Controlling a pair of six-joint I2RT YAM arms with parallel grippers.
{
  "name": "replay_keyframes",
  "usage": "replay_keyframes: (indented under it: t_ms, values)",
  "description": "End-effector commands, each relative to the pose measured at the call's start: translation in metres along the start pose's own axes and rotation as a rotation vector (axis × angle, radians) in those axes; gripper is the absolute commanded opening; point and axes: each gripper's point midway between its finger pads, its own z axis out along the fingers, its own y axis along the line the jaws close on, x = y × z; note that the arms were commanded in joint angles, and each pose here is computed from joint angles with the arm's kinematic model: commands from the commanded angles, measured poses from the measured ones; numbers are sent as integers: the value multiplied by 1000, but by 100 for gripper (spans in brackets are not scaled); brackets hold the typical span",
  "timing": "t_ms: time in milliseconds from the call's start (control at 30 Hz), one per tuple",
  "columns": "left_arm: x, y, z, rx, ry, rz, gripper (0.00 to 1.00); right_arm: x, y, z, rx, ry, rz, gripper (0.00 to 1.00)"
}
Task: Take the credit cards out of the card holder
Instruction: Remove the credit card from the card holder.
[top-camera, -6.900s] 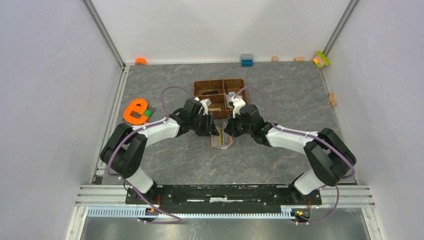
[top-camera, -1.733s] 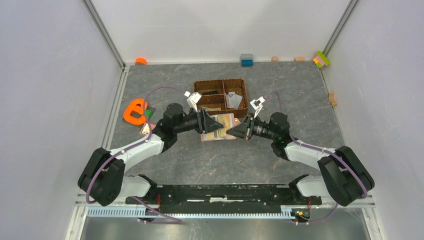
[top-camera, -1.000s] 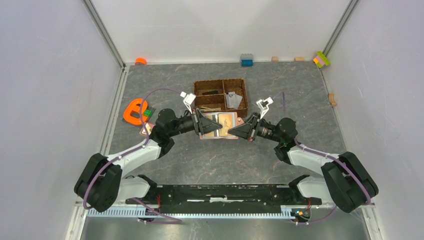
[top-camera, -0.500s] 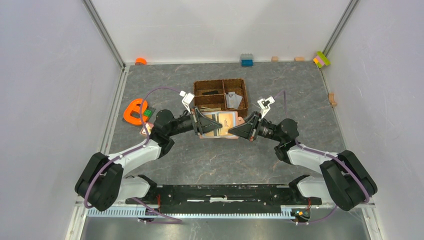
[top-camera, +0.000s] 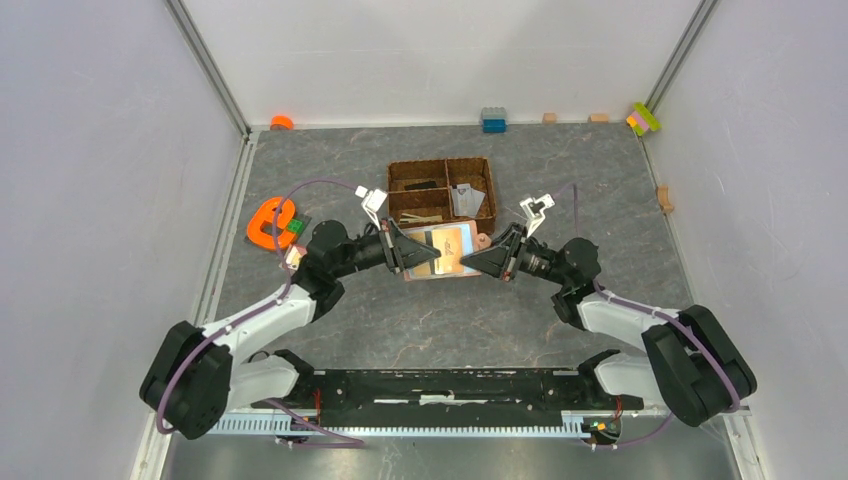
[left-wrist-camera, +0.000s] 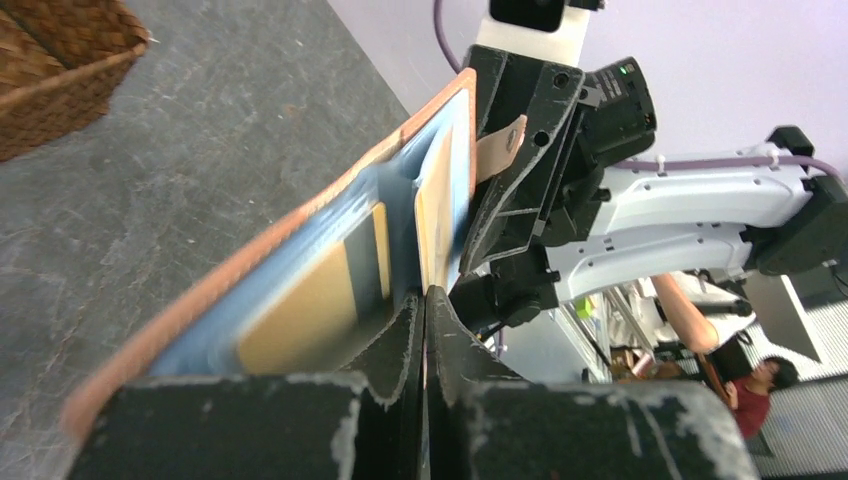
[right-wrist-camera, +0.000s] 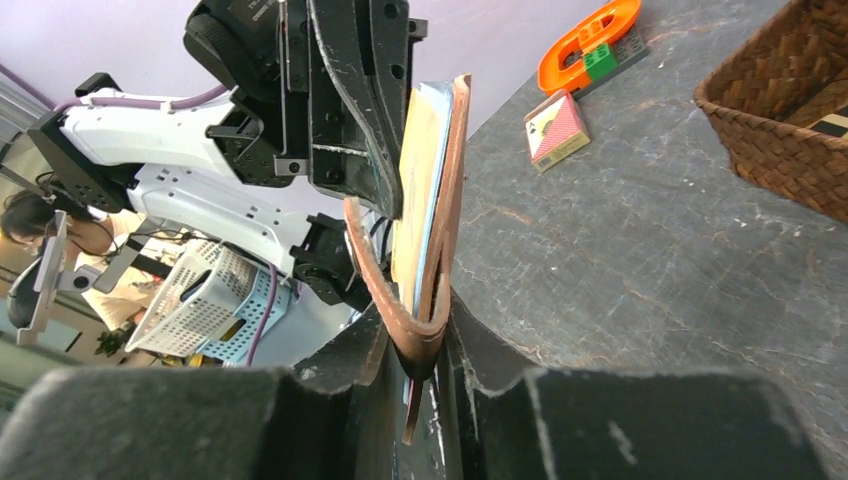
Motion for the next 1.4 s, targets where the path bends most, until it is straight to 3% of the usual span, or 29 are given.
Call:
replay_keyframes:
  t_ms: [0,233,633,967,1367]
  values:
    - [-16,18,-6,-126,-77,56,2,-13,4,-6,-2,-59,-56,17]
    - [-17,25,-8,-146,-83,33,2,-17,3,-13,-9,-92,-22,4]
    - [-23,33,-16,-190,-121,31,2,-20,-10,-21,46,-119,-4,1]
    - [-26,49,-22,-297,-141,51,2,-13,-51,-28,227,-91,24,1]
    - [-30,61,-31,-376,-172,100,2,-30,-94,-61,552,-132,-80,1]
